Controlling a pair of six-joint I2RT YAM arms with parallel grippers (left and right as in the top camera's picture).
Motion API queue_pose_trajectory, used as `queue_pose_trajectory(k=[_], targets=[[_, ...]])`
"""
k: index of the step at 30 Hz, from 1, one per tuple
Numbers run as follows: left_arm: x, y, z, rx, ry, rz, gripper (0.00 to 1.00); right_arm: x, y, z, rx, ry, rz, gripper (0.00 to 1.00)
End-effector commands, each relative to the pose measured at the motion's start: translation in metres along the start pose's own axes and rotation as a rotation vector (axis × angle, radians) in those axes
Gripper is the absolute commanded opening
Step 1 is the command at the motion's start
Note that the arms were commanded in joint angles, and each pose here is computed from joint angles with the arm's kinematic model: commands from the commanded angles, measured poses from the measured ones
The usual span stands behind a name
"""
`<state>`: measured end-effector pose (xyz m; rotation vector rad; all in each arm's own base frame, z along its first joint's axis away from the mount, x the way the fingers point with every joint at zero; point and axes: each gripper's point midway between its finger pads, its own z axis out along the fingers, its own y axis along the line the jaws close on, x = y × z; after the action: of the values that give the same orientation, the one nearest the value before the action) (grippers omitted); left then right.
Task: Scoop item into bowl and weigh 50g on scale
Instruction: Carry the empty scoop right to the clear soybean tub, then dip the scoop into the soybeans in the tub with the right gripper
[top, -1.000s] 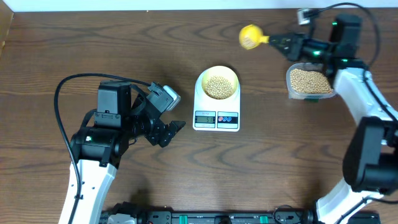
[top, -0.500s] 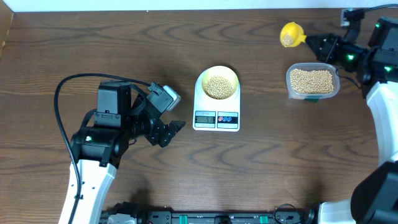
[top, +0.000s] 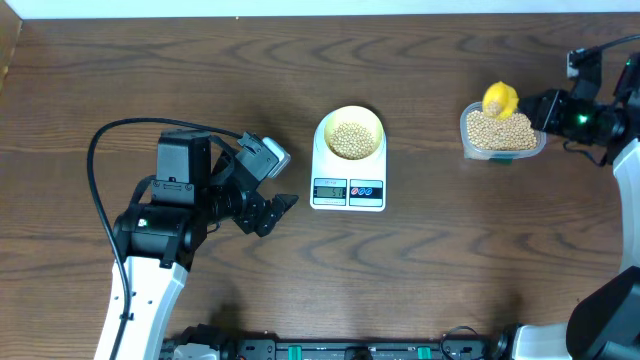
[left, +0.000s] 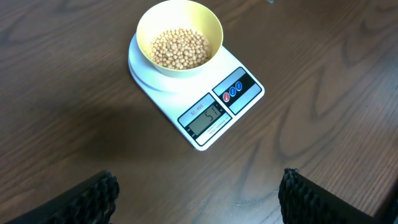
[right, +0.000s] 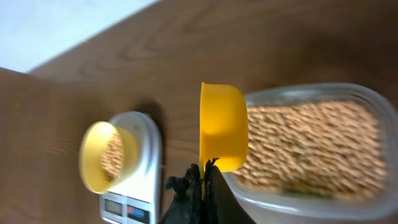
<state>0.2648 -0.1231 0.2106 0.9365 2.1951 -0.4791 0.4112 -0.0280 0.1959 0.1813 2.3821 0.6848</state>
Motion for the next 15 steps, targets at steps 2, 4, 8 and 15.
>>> queue_pose_trajectory(k=[2, 4, 8, 15], targets=[[0.002, 0.001, 0.000, 0.000, 0.006, 0.006, 0.85, 0.001, -0.017, -0.009, 0.095, 0.001, -0.087, 0.01], [0.002, 0.001, 0.000, 0.000, 0.006, 0.006, 0.85, 0.004, -0.022, -0.010, 0.128, 0.014, -0.105, 0.01], [0.002, 0.001, 0.000, 0.000, 0.006, 0.006, 0.84, 0.005, -0.032, -0.011, 0.188, 0.028, -0.161, 0.01], [0.002, 0.001, 0.000, 0.000, 0.006, 0.006, 0.85, 0.008, -0.040, -0.006, 0.326, 0.066, -0.241, 0.01]])
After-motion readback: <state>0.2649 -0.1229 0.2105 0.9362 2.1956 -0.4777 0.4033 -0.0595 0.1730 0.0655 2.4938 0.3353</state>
